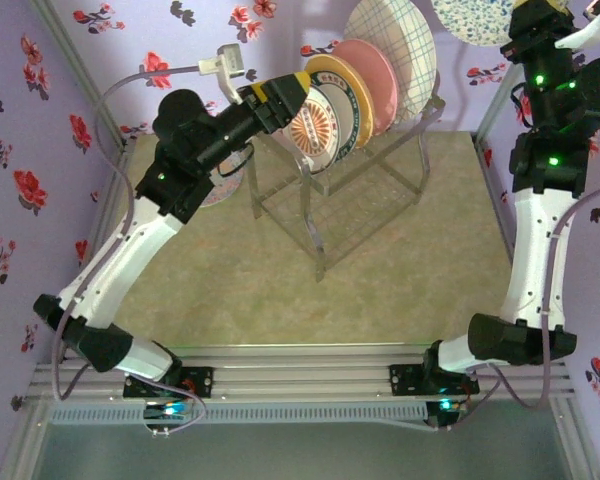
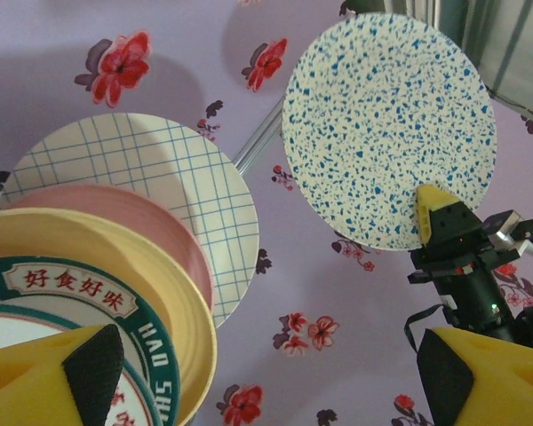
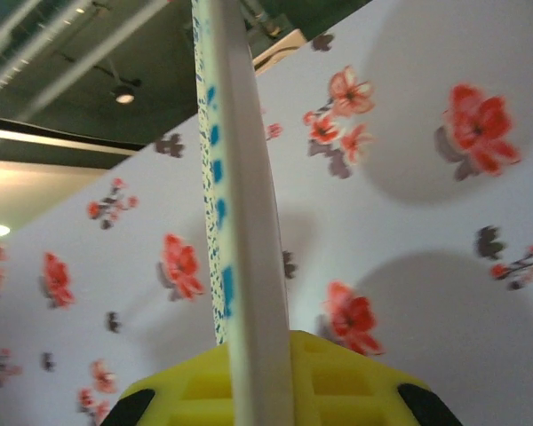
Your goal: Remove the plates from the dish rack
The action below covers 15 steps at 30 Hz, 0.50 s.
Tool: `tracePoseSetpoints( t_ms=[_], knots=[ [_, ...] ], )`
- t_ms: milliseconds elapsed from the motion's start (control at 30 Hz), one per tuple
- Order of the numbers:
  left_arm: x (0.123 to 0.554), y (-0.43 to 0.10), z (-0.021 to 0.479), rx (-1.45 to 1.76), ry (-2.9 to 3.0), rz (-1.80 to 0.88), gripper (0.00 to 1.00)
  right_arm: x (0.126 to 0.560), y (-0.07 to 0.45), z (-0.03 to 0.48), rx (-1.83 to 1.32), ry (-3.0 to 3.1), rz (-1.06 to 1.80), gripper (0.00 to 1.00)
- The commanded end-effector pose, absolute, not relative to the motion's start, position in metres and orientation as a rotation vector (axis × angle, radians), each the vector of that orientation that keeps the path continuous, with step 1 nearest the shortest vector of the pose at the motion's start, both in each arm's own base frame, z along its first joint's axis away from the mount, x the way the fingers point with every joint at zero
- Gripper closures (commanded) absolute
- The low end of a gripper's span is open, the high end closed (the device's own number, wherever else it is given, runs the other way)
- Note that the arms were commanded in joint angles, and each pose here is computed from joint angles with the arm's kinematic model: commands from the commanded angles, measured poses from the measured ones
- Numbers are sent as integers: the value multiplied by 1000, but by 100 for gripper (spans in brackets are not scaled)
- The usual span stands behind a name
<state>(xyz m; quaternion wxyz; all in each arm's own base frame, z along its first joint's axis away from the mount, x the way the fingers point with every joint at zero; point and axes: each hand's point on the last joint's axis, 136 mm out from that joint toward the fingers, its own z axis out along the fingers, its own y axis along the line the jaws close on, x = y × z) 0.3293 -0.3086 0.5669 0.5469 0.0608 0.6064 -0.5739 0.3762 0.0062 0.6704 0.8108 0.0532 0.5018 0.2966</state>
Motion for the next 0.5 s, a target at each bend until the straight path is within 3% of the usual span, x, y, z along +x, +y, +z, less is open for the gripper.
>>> tracePoseSetpoints(
  t_ms=[0, 233, 467],
  knots=[
    [322, -317, 595, 163, 1349, -1463, 12, 344, 53, 698, 7, 1002, 879, 100],
    [332, -325, 603, 166, 1331, -1482, 14, 346, 141, 677, -101, 1146, 1118, 100],
    [343, -314, 603, 88, 1327, -1445, 20, 348, 196, 659, -146, 1222, 1292, 100]
  ],
)
